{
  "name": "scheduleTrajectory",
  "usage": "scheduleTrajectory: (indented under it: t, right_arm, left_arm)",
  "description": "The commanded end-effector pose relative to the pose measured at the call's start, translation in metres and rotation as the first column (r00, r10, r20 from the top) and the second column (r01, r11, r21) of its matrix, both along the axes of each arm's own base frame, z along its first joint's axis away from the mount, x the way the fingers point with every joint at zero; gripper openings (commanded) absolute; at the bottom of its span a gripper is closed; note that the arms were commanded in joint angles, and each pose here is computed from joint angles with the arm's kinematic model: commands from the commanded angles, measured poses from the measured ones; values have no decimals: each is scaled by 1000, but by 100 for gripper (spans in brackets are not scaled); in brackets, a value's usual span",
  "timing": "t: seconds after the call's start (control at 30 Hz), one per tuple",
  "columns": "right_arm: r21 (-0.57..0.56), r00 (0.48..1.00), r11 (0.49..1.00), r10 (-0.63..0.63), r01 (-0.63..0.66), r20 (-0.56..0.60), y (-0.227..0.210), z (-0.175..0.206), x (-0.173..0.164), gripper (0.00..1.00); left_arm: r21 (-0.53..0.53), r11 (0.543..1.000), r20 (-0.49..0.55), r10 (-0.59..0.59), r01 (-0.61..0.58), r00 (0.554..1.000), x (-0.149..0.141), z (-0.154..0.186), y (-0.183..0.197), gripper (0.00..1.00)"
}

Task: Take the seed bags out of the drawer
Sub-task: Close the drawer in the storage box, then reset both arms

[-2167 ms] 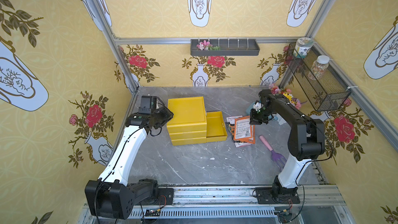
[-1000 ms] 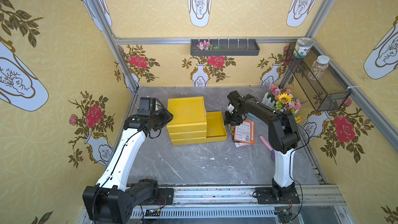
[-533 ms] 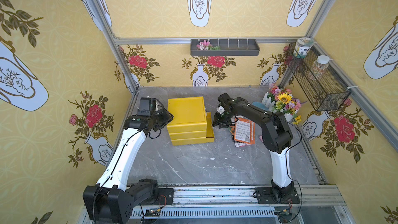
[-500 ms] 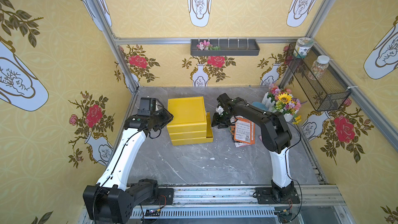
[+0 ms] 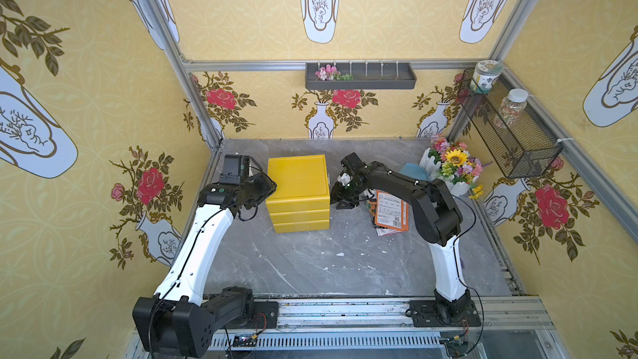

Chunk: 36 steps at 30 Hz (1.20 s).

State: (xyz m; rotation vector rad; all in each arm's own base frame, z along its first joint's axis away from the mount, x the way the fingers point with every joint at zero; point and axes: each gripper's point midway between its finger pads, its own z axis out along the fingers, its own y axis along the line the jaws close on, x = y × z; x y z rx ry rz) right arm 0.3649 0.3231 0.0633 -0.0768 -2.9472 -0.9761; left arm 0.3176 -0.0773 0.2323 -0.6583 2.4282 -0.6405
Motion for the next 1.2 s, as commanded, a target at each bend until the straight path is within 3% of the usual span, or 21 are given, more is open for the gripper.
scheduleTrajectory:
  t: [0.0,0.1,0.27,0.33,0.43,0.47,0.6,0.67,0.7,0.77,0.83,0.9,1.03,1.17]
  right_arm:
    - [-41,999,999,5,-3,49,-22,11,5,51]
    - [-97,994,995,-18,28,104,-56,27,13,57]
    - [-189,962,979,-21,75,273,-112,72,27,76]
    - [-222,937,971,-6,89,350,-129,94,31,81]
    - [-268,883,957,32,107,469,-149,129,34,94]
    - [-288,856,950,46,122,514,-155,142,35,99]
    - [-323,714,916,59,239,697,-182,197,36,97]
    - [-295,615,902,44,314,787,-194,223,37,97]
    - [-265,565,909,39,323,824,-195,233,36,97]
    - [-237,476,920,65,310,877,-192,236,38,97]
    - [-184,370,926,53,329,928,-189,230,44,97]
    - [-131,336,933,11,335,942,-189,228,42,97]
    - [-161,330,927,43,340,943,-193,208,41,97]
    - [-243,343,886,104,394,934,-216,171,37,97]
  left_arm:
    - [24,1000,71,-10,8,997,10,25,2,47]
    - [54,998,166,10,-19,986,17,62,9,49]
    - [102,988,335,75,-115,939,20,120,29,67]
    - [119,980,397,100,-159,912,19,138,37,97]
    - [151,961,473,134,-230,871,17,154,52,100]
    - [162,953,502,145,-257,853,16,159,57,100]
    - [188,911,630,174,-367,757,5,175,78,100]
    - [148,894,703,206,-423,681,-6,178,87,100]
    - [113,878,747,234,-465,622,-13,181,94,100]
    - [81,848,809,251,-523,532,-28,179,105,100]
    - [75,839,833,244,-539,496,-40,168,108,100]
    - [100,822,815,256,-560,520,-43,149,114,100]
    - [185,805,724,276,-564,632,-32,89,117,100]
    - [259,763,718,259,-593,646,-30,43,125,100]
